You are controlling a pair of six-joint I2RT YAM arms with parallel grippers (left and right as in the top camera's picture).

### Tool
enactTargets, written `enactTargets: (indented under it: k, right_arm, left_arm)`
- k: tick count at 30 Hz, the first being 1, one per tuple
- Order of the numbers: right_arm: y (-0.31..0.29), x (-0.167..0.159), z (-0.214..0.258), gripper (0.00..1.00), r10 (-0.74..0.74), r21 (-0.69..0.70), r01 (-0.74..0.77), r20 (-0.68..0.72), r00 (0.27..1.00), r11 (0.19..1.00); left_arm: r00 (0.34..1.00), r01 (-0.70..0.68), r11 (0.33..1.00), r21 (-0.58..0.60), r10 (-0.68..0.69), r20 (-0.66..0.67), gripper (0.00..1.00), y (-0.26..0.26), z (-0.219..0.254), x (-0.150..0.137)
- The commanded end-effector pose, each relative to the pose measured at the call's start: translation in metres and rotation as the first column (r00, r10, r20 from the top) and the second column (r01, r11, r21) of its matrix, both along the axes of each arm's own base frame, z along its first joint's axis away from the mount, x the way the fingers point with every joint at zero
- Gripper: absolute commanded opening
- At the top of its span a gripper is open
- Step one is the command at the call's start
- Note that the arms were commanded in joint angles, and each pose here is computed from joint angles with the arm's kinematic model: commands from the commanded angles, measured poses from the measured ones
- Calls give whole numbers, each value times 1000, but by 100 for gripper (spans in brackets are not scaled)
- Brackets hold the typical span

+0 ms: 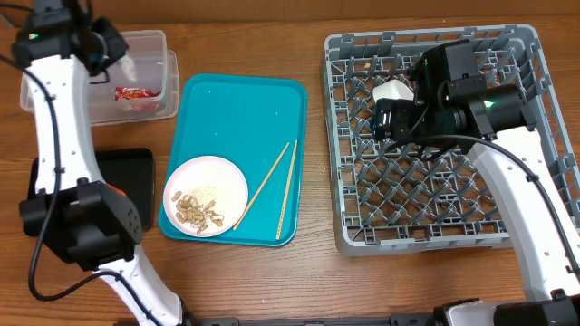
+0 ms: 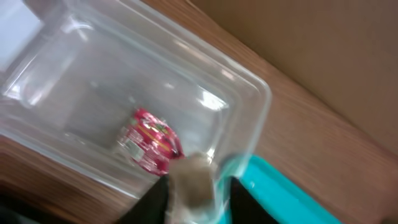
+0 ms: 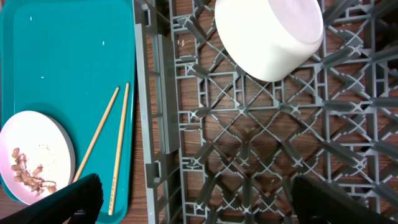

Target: Sort waste into correct bins and load items into the dishwasher

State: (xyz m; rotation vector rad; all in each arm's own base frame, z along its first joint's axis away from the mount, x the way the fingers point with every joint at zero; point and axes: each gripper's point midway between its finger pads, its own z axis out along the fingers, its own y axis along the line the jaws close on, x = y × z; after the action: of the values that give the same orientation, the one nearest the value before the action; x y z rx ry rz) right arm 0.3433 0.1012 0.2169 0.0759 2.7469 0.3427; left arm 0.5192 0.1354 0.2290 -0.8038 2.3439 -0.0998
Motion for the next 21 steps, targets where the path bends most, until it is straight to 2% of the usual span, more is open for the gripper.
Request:
enactTargets:
  k: [1,6,8,10,12,14,17,21]
  right_arm:
    - [0,0,6,100,3,-5,-3,21,1000,1000]
    - [0,0,6,100,3,-5,-3,21,1000,1000]
    - [0,0,6,100,3,-5,-3,21,1000,1000]
    - [0,0,6,100,2,-5,-2,22,1000,1000]
    - [0,1,6,100,0,-3,0,24,1000,1000]
    - [0,2,7,100,0,-2,0,28,1000,1000]
    - [0,1,7,100,0,-2,0,27,1000,1000]
    - [3,-3,5,100,5,12,-5,9,1000,1000]
  left_arm:
    - [1000,-13,1000,18,14,-26,48,13,-13,0]
    - [999,7,1000,19,-7,-49,50,15,-14,-7]
    - [996,34,999,-19,-35,-83,50,4,-18,-14]
    - [983,106,988,-113,-121,-138,49,-23,-27,-27]
    - [958,181,965,-188,-216,-187,46,-51,-34,-41]
    - [925,245,946,-213,-294,-242,46,-76,-40,-53]
    - [859,358,914,-189,-402,-317,47,-111,-46,-66]
    - [800,395,907,-147,-419,-430,47,-139,-53,-86]
